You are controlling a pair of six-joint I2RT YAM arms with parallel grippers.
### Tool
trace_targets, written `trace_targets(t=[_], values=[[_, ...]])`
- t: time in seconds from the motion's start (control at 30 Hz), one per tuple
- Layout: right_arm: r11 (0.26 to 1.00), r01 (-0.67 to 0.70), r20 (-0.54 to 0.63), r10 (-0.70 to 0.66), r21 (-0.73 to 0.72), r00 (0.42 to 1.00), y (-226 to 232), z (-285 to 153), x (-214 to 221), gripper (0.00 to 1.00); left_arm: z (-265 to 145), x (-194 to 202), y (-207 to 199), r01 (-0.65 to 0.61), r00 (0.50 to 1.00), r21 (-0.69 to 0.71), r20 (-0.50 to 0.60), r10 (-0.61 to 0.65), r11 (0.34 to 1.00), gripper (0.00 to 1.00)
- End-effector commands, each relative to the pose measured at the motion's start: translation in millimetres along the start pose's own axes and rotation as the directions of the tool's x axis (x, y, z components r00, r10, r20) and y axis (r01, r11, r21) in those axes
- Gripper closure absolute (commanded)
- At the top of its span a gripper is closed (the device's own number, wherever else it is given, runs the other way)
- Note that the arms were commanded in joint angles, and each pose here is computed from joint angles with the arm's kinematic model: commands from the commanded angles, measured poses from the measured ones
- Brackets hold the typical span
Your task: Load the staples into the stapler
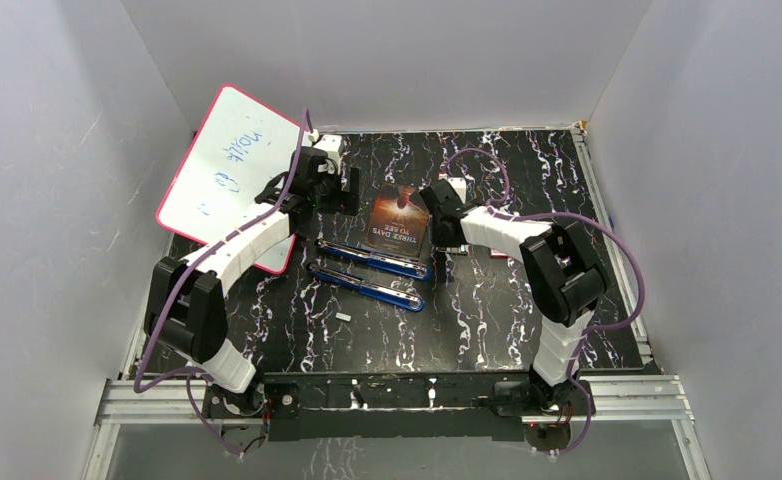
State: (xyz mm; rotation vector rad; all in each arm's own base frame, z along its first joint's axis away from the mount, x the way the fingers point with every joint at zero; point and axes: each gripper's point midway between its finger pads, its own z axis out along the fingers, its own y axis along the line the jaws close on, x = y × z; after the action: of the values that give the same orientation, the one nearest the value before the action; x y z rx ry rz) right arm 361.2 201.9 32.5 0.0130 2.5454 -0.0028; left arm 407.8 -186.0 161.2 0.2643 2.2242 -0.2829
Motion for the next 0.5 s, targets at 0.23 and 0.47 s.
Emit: trace_targets(t=[0.23, 0.47], values=[[1.000, -0.019, 0.084, 0.020, -0.013, 0.996, 2.0, -23.8, -28.2, 0.79, -15.1, -15.7, -6.3, -0.013, 0.998, 0.027, 0.056, 0.012, 1.000, 0.06], [1.000, -0.010, 0.068, 0.010, -0.008, 0.998, 2.5, -17.9, -24.5, 0.70, -15.4, -15.5, -5.7, -0.014, 0.998, 0.024, 0.057, 0.012, 1.000, 0.06]])
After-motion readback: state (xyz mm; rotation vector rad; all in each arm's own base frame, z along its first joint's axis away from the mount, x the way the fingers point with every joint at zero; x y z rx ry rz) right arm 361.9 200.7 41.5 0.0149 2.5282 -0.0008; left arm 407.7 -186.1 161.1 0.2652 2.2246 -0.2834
